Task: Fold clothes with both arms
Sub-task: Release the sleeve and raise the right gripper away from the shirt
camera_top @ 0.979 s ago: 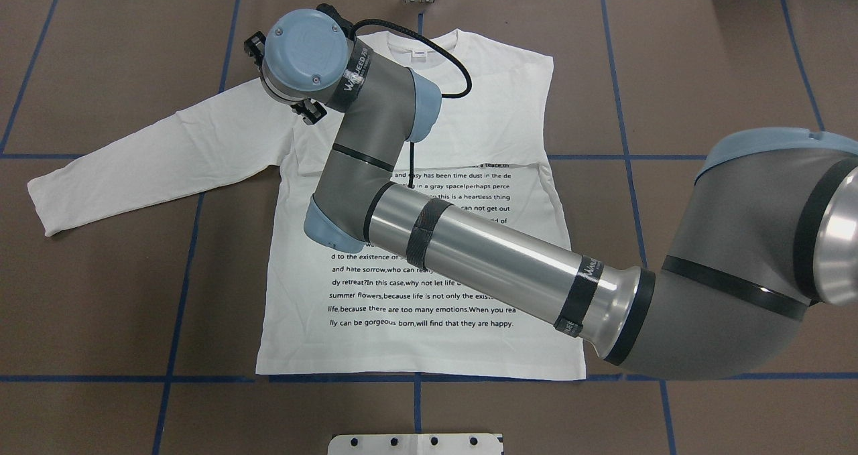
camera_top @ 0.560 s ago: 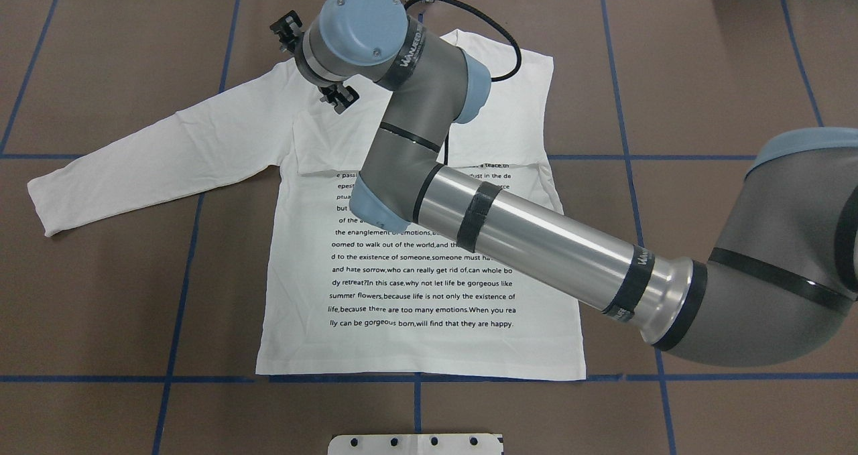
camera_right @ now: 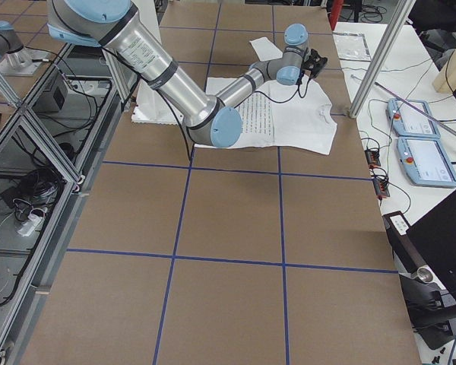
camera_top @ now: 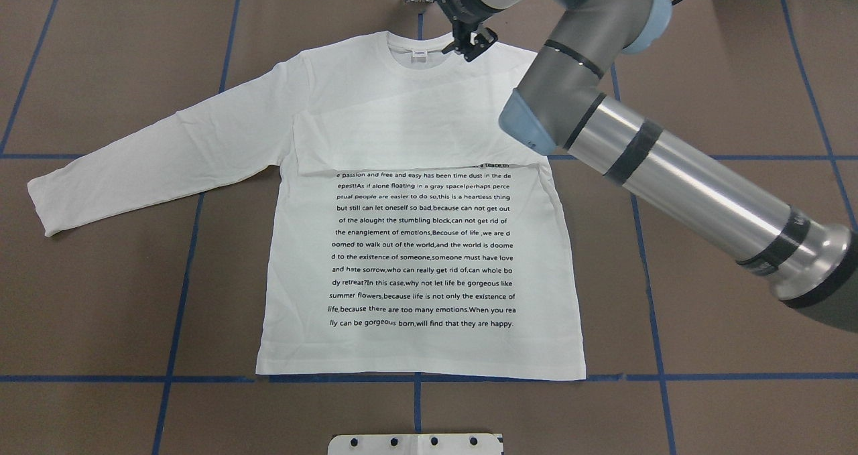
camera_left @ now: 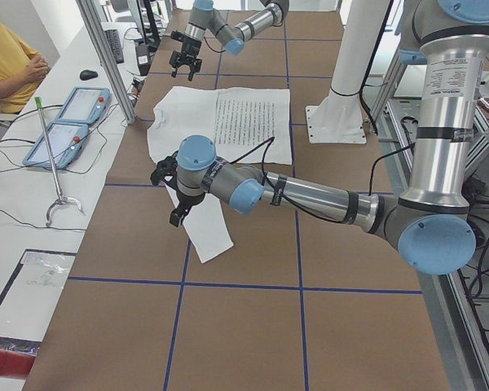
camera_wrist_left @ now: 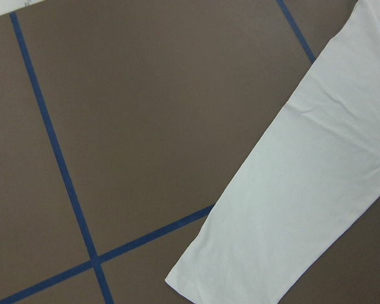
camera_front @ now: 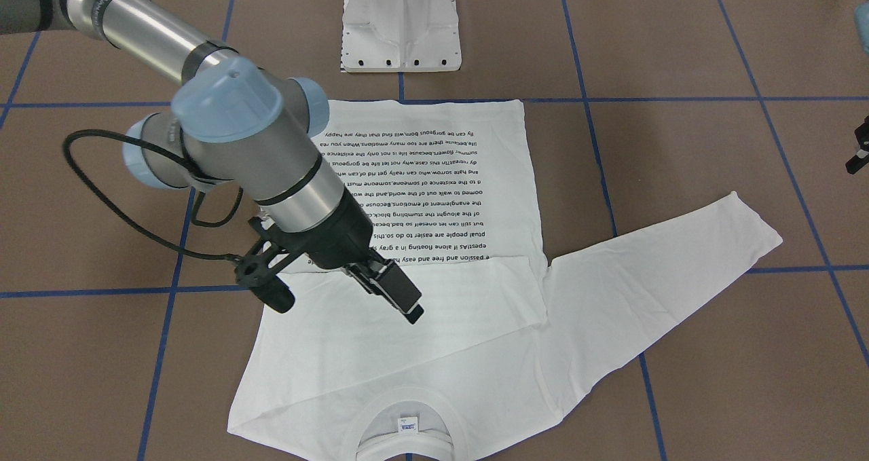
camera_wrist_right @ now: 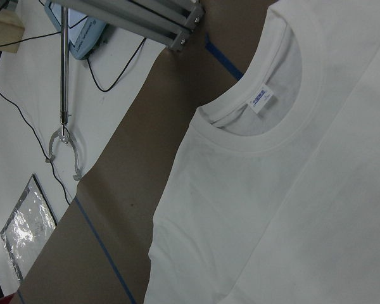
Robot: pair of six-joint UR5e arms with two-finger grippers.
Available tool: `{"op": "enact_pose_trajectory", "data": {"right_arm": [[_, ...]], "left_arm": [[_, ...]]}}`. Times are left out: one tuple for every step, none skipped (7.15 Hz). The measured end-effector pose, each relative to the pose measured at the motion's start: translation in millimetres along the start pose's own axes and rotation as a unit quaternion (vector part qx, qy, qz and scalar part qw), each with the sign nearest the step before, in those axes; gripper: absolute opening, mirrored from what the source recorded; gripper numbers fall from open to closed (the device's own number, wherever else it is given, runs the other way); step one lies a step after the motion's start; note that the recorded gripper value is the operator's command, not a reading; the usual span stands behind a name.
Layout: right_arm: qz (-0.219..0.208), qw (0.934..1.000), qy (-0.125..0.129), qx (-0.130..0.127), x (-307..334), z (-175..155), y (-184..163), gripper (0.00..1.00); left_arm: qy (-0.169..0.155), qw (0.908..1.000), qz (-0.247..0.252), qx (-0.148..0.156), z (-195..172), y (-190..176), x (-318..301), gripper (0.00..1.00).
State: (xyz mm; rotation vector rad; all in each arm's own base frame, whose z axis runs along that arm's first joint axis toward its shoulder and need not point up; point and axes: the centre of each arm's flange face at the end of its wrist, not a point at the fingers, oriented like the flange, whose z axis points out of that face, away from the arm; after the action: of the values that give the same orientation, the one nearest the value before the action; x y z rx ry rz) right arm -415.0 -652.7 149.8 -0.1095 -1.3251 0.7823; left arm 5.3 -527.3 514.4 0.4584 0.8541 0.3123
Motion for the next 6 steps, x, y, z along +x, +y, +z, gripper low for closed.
{"op": "enact_pose_trajectory", "data": {"right_arm": [[-0.016,0.9996,0.015,-0.018,31.9,-35.8,-49.9,1.00],[-0.043,0.9984,0.029,-0.024,77.7,-66.2,-92.9,1.00],[-0.066,0.9968,0.041,-0.019,124.5,-89.9,-125.7,1.00],[-0.078,0.9956,0.051,-0.012,160.3,-107.2,-148.5,1.00],[-0.084,0.9947,0.060,-0.005,189.1,-119.0,-165.3,1.00],[-0.088,0.9938,0.067,-0.002,211.2,-126.3,-173.5,1.00]], "left_arm": [[0.000,0.9999,-0.008,-0.009,13.2,6.8,-13.3,1.00],[0.001,0.9995,-0.020,-0.025,37.6,18.3,-35.2,1.00],[0.003,0.9985,-0.036,-0.040,65.8,27.2,-58.0,0.94],[0.004,0.9964,-0.067,-0.052,89.1,23.9,-75.0,0.91],[0.007,0.9917,-0.109,-0.067,113.3,13.0,-80.3,0.88],[0.011,0.9871,-0.133,-0.089,139.9,11.8,-75.8,0.84]]}}
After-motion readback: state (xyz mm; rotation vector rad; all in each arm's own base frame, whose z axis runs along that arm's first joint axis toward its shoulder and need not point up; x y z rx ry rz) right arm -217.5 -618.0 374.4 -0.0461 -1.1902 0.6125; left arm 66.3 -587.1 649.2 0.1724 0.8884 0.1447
